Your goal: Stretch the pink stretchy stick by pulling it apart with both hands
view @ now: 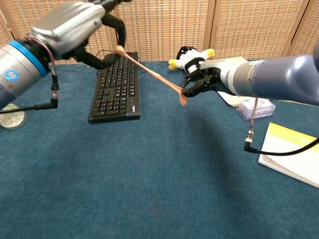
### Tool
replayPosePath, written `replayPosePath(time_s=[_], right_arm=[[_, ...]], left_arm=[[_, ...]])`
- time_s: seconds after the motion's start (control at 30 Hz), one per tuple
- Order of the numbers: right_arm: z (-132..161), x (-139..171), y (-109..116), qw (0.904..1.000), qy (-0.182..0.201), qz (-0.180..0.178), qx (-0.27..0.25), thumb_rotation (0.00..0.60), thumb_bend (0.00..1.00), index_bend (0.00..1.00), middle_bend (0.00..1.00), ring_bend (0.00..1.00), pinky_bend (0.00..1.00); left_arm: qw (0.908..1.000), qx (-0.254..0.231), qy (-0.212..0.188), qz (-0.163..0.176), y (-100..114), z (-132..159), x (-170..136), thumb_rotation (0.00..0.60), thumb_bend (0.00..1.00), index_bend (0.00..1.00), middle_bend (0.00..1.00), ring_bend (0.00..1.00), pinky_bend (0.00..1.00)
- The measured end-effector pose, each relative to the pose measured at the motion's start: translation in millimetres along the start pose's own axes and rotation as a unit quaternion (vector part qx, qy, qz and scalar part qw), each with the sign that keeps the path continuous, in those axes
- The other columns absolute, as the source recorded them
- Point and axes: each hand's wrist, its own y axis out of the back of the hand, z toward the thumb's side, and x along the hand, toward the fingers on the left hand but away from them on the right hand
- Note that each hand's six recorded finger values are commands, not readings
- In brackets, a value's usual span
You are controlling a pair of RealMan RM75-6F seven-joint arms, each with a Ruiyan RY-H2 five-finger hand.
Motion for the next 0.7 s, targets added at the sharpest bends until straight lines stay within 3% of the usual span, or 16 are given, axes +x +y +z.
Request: replayPosePath(time_s=[0.33,0.7], right_arm=[[-35,6,17,0.9996,-0.025,-0.016,0.000,0.600,0.69,0.76,0.09,0.00,0.00],[-52,16,41,0.9986,-0.037,-0.039,0.003,0.600,0.69,0.77,0.09,0.00,0.00]], left_arm=[[0.9980,-0.002,0.046,0.044,50,-43,-10,0.600,0.53,0.81,0.00,0.00,0.00],[0.9924,0.024,0.093,0.077,96,-95,-23,0.600,0.53,0.81,0.00,0.00,0.00]])
